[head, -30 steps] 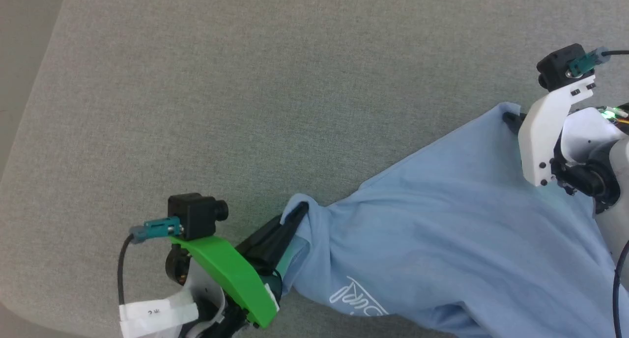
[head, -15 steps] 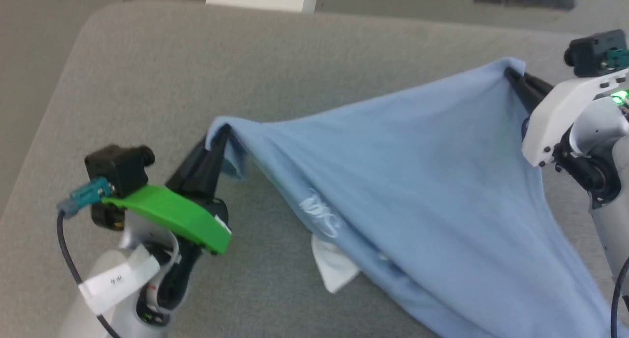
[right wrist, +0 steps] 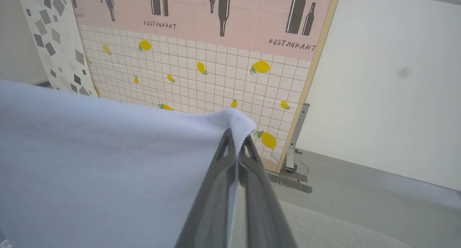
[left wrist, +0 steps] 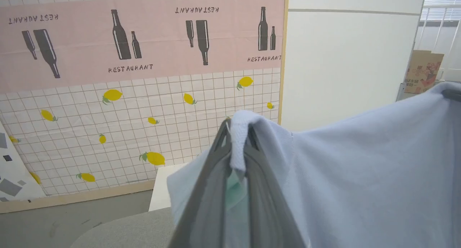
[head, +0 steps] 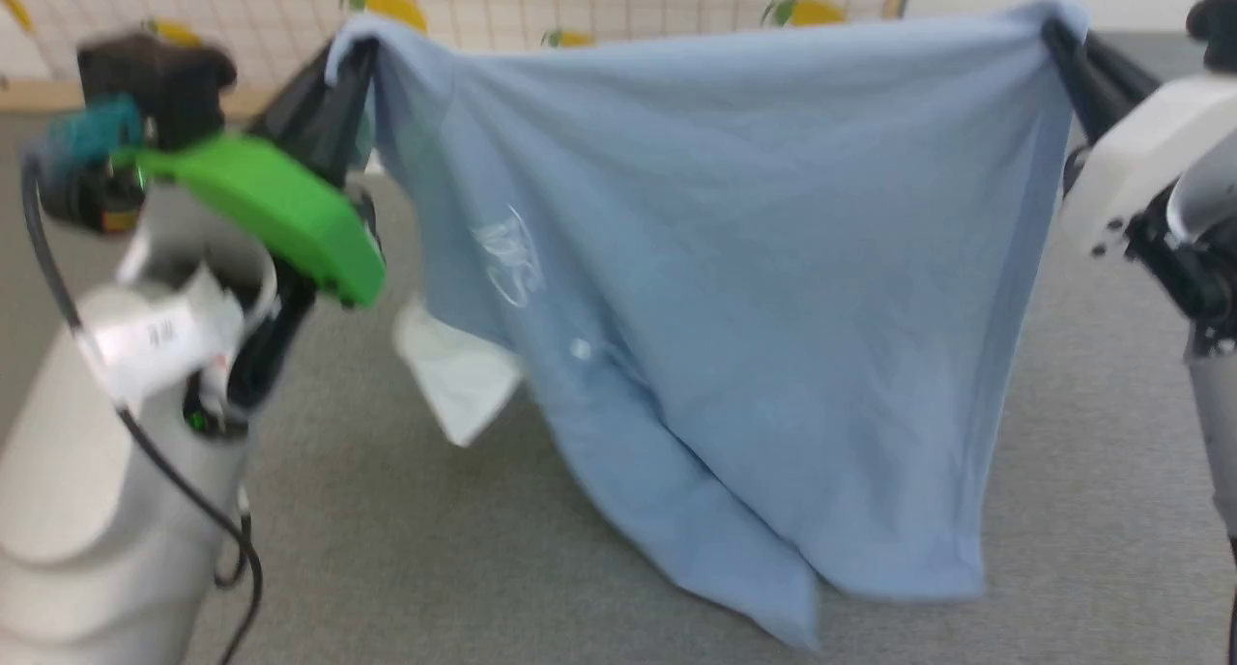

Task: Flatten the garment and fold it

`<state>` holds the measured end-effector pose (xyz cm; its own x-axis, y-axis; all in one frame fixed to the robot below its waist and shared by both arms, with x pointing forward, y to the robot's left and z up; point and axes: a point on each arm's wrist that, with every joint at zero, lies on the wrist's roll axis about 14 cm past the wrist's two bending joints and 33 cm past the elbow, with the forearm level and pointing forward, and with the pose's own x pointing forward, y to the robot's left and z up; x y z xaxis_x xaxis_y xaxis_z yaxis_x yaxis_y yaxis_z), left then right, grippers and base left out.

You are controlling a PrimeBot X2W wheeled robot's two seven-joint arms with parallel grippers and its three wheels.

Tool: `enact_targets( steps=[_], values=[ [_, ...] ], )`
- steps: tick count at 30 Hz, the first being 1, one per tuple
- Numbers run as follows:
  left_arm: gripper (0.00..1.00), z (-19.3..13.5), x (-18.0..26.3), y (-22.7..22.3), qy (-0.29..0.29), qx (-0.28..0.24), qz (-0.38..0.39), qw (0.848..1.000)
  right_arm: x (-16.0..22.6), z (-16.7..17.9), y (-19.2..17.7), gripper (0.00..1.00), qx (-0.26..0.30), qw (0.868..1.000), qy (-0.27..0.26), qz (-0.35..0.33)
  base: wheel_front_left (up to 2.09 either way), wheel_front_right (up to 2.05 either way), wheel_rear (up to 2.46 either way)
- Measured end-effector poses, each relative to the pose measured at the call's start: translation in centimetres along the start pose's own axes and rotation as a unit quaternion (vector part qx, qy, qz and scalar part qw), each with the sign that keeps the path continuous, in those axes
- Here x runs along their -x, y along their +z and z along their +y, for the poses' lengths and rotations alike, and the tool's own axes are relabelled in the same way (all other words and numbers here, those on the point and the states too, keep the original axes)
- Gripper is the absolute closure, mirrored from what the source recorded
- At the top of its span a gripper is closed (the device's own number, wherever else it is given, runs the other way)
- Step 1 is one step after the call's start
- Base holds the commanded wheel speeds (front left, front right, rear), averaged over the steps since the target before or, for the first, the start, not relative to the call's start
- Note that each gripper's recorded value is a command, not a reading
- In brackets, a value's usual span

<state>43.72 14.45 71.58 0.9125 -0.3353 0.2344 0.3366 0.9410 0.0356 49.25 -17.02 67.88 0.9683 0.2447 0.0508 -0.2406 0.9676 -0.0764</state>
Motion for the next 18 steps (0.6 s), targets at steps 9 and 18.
enact_targets(
  steps=[9,18],
  values=[
    [1.0,-0.1,-3.4,8.1,0.001,-0.051,-0.047,0.998,3.4,-2.2,11.1,1.0,0.039,0.993,-0.043,-0.101,0.0,0.0,0.0],
    [1.0,0.7,-7.7,11.5,0.017,-0.079,-0.06,0.995,1.2,-3.8,13.6,1.0,0.046,0.991,-0.071,-0.1,0.0,0.0,0.0]
  ],
)
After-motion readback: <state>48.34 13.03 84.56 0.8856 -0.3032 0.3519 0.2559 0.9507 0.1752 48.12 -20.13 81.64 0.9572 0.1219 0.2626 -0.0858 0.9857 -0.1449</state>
